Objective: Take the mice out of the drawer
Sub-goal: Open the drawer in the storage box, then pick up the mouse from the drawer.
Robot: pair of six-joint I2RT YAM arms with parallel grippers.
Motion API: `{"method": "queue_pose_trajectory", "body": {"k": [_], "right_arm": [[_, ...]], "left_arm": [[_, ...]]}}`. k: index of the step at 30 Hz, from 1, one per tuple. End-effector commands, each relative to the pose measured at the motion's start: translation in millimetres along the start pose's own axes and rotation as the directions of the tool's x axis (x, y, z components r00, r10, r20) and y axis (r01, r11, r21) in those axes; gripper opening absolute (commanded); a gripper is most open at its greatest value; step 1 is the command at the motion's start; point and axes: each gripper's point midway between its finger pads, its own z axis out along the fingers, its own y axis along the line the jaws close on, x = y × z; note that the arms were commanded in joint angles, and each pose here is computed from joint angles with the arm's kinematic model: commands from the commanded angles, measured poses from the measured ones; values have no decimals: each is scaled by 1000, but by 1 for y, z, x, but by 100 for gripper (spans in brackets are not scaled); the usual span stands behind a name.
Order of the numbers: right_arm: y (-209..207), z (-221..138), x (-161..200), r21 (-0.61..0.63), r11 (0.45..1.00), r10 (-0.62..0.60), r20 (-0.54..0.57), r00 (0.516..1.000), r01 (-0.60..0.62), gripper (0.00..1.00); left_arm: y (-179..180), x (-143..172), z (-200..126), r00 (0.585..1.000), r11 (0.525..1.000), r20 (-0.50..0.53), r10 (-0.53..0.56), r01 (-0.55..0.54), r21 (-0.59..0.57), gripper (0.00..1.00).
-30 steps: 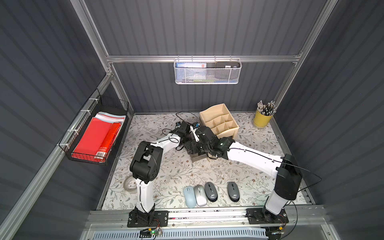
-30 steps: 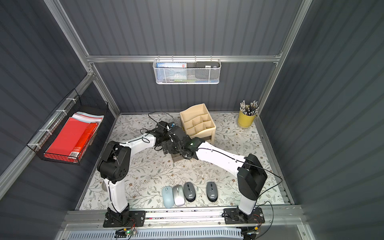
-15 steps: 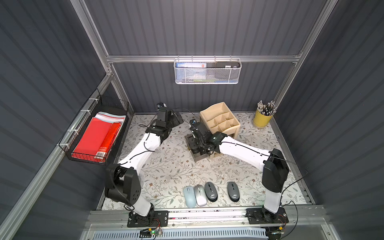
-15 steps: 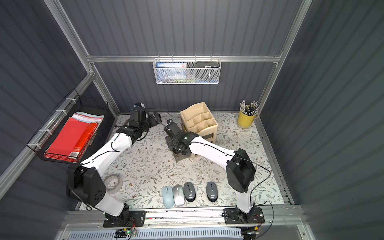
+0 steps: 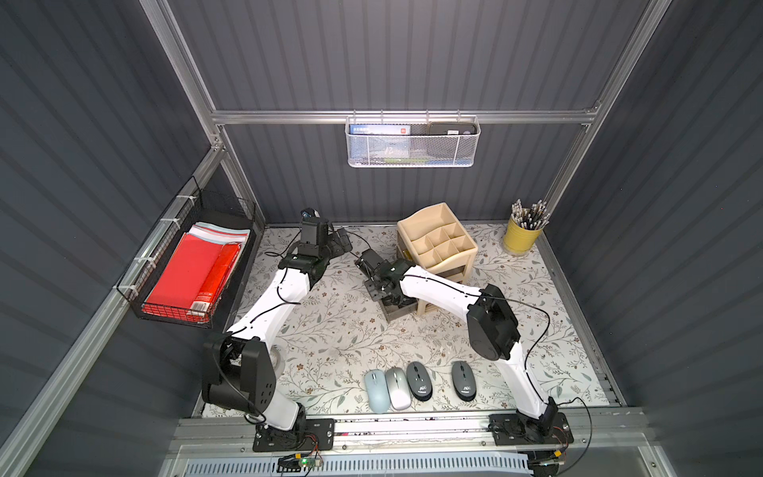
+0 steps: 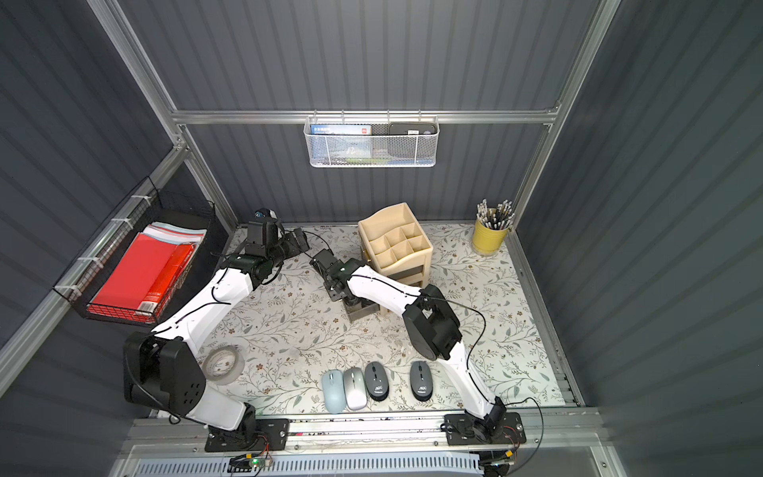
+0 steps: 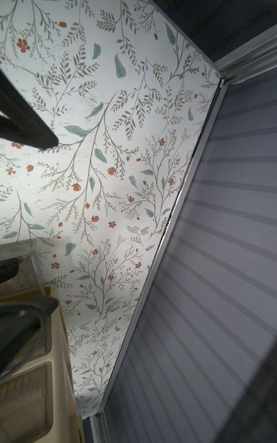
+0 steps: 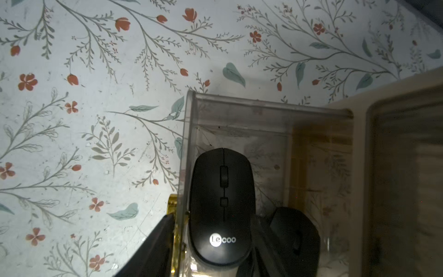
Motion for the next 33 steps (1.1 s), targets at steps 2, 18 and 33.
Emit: {"method": "queue_pose_trajectory", "body": {"k": [2,18,33], "right_arm": [[-18,-19,3,13,1000,18,22,1000,-18,55],[-46,-16,14,-4,999,38,40,998,-38,56],[-24,13,48,-105,991,-97,-125,987,84,83]], "left_arm": [[4,4,3,999,999,-17,32,-32,-3,99],[7,13,17,999,1000,-42,28,-28,-7,99],[14,33,28,995,999,-93,41,-43,-20,99]]}}
